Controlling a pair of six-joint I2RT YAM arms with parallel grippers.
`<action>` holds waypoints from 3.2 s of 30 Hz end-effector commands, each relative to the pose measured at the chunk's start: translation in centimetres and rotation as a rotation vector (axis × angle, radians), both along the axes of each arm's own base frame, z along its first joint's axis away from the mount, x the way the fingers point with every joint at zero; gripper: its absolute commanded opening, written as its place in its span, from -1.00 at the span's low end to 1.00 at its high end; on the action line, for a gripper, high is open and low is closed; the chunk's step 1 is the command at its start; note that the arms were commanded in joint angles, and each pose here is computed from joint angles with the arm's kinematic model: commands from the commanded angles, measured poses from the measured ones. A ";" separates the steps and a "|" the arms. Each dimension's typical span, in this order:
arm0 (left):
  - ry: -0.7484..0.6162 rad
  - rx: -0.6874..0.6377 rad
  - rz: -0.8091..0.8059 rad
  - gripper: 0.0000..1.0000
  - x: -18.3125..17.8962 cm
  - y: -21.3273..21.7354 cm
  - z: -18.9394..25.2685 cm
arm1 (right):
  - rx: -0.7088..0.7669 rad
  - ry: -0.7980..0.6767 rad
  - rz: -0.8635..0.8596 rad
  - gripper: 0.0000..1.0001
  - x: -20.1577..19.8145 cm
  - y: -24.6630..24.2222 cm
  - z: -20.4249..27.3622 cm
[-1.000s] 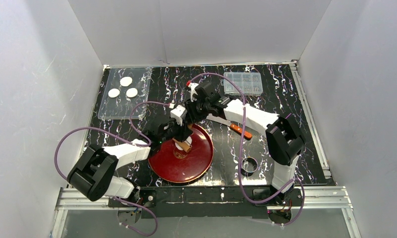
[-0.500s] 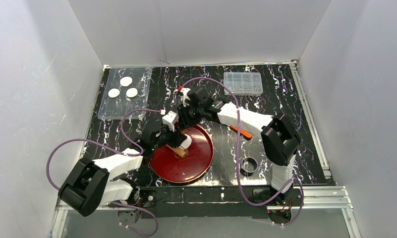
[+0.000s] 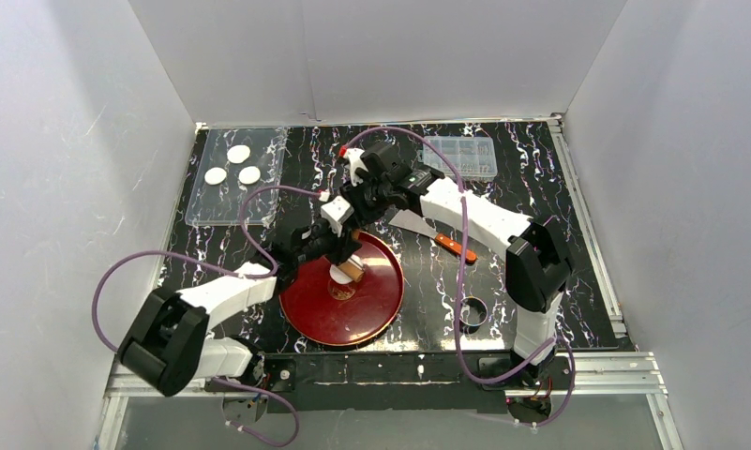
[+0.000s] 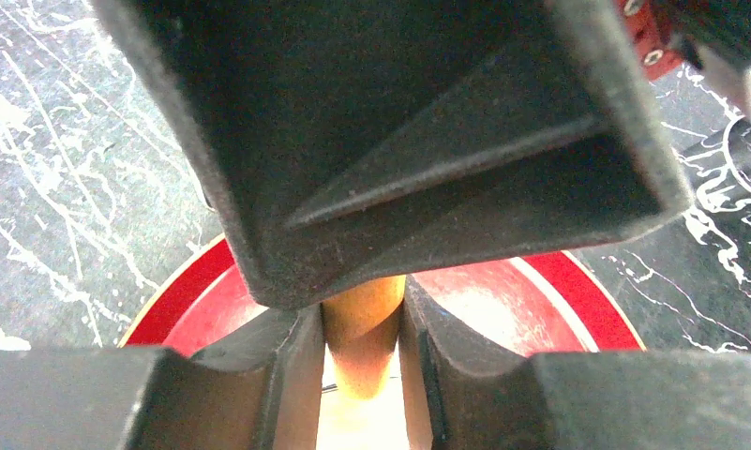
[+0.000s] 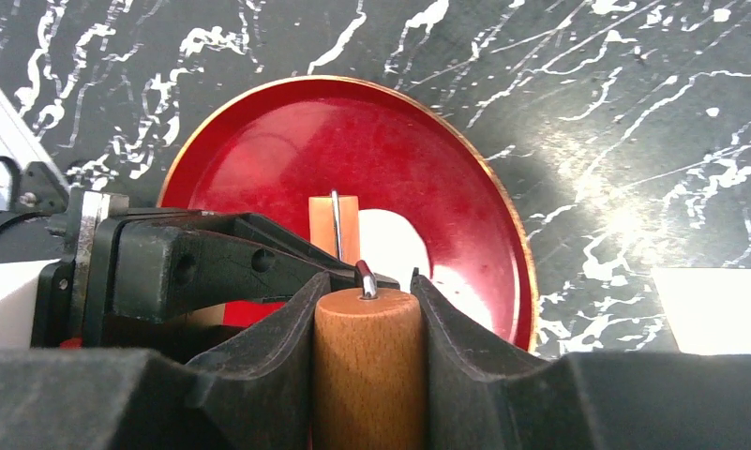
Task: Roll out the dumpling wrappers from the dough
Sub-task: Flatten out the dough on the work surface.
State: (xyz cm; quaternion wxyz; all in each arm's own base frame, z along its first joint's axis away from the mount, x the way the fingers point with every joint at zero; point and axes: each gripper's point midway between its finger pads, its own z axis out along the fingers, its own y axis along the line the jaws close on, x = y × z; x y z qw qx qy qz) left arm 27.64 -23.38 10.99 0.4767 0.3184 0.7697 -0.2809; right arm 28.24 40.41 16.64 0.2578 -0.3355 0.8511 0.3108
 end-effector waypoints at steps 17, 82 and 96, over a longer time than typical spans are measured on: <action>0.263 0.070 0.046 -1.00 -1.7 1.2 -8.5 | -0.083 0.000 0.085 -0.97 -1.8 -3.6 -6.4; 0.380 0.128 0.178 -1.00 -4.0 3.7 -11.0 | -0.198 0.069 -0.058 -0.97 -4.3 -2.8 -9.4; 0.058 0.048 -0.037 -1.00 4.8 -2.8 0.1 | -0.037 -0.170 -0.115 -0.97 0.3 -3.2 3.7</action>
